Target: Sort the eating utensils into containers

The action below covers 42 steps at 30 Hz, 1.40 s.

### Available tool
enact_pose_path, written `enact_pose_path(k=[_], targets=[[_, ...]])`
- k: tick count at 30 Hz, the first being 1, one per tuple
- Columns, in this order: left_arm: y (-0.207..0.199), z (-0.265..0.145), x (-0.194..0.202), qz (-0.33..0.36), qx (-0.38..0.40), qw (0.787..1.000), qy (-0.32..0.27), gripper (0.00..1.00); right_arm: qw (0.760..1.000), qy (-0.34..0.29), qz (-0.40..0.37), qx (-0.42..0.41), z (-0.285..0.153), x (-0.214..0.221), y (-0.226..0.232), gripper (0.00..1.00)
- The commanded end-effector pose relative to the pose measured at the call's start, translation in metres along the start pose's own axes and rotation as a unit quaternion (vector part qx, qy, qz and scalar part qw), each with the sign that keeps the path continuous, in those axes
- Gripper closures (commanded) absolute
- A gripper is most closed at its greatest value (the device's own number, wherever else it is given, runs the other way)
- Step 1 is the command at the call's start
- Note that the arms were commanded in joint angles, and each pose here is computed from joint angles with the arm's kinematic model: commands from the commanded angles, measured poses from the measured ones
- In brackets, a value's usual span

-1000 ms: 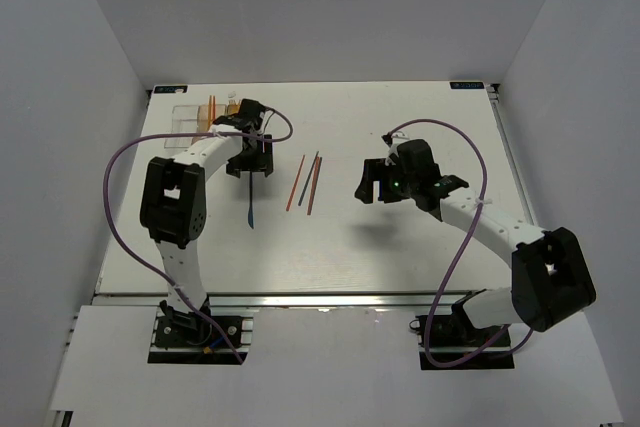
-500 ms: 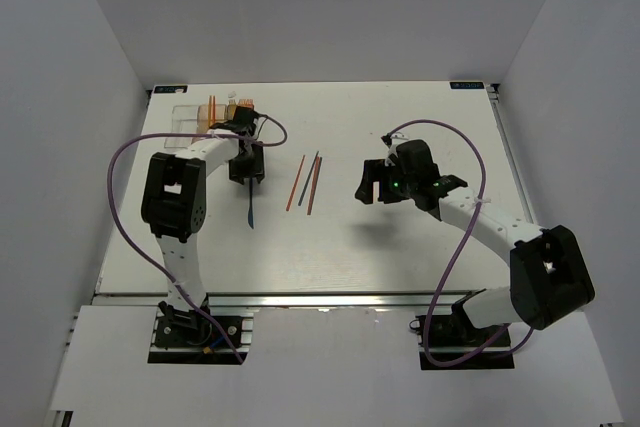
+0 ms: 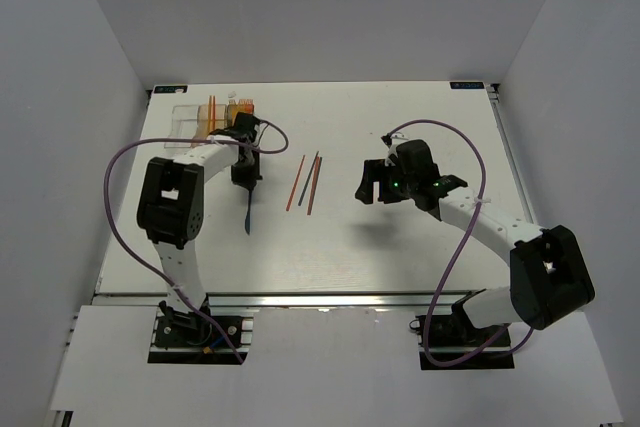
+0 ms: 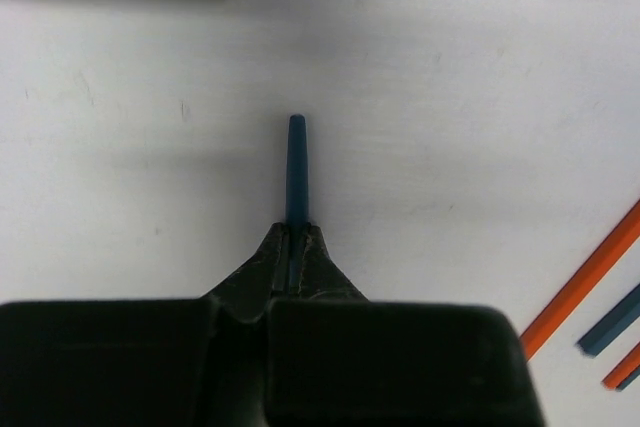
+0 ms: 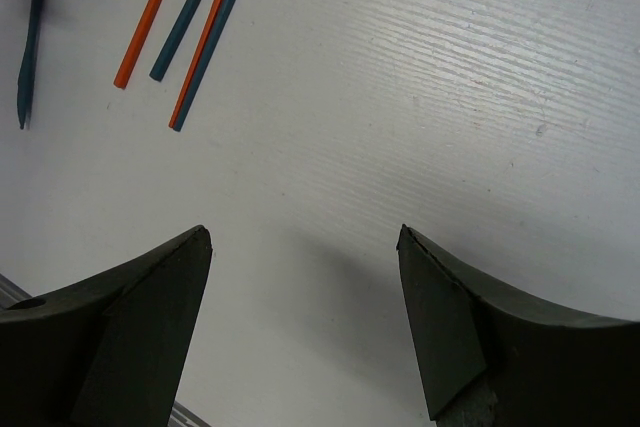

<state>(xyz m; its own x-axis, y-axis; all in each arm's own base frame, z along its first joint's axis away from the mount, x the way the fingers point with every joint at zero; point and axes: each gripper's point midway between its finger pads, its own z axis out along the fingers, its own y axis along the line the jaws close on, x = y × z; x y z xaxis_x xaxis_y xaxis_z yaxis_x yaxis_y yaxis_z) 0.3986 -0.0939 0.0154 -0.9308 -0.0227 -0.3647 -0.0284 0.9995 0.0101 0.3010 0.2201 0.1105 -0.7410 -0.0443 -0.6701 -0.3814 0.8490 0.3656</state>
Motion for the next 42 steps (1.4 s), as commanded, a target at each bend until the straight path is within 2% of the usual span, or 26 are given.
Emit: enact_pose_path(k=[1, 6, 15, 17, 21, 24, 25, 26, 28, 29, 31, 34, 42], targets=[[0.005, -0.015, 0.037, 0.019, 0.002, 0.998, 0.057, 1.00, 1.000, -0.016, -0.011, -0.003, -0.005, -0.010, 0.002, 0.20], [-0.002, -0.078, -0.013, 0.031, 0.041, 0.997, -0.050, 1.00, 1.000, -0.012, -0.009, -0.012, -0.003, -0.009, 0.004, 0.20], [0.017, -0.124, -0.064, 0.003, 0.003, 0.988, -0.155, 1.00, 1.000, -0.010, -0.008, -0.003, -0.001, -0.008, -0.001, 0.20], [0.026, -0.138, -0.083, -0.012, -0.011, 0.981, -0.192, 1.00, 1.000, -0.009, -0.008, -0.003, 0.000, -0.008, -0.001, 0.20], [0.041, -0.177, -0.145, -0.040, -0.015, 0.961, -0.274, 1.00, 1.000, -0.005, -0.006, -0.005, 0.002, -0.007, -0.001, 0.21], [0.056, -0.178, -0.179, -0.044, -0.026, 0.953, -0.299, 1.00, 1.000, -0.002, -0.006, -0.002, 0.004, -0.005, -0.003, 0.21], [0.064, -0.190, -0.198, -0.050, -0.030, 0.945, -0.323, 1.00, 1.000, -0.001, -0.006, -0.002, 0.004, -0.005, -0.003, 0.21], [0.068, -0.180, -0.209, -0.045, -0.036, 0.943, -0.327, 1.00, 1.000, -0.001, -0.006, -0.002, 0.004, -0.005, -0.003, 0.21], [0.079, -0.178, -0.227, -0.041, -0.041, 0.938, -0.342, 1.00, 1.000, -0.001, -0.006, -0.002, 0.004, -0.005, -0.002, 0.21], [0.083, -0.186, -0.243, -0.039, -0.045, 0.928, -0.367, 1.00, 1.000, 0.000, -0.006, -0.001, 0.005, -0.005, -0.003, 0.21], [0.097, -0.177, -0.256, -0.024, -0.064, 0.925, -0.375, 1.00, 1.000, 0.002, -0.007, -0.002, 0.005, -0.004, -0.003, 0.21], [0.109, -0.179, -0.282, -0.008, -0.066, 0.903, -0.424, 1.00, 1.000, 0.004, -0.007, 0.001, 0.007, -0.003, -0.005, 0.21], [0.103, -0.135, -0.290, 0.005, -0.028, 0.899, -0.436, 1.00, 1.000, 0.020, -0.005, 0.014, 0.017, 0.001, -0.011, 0.22]])
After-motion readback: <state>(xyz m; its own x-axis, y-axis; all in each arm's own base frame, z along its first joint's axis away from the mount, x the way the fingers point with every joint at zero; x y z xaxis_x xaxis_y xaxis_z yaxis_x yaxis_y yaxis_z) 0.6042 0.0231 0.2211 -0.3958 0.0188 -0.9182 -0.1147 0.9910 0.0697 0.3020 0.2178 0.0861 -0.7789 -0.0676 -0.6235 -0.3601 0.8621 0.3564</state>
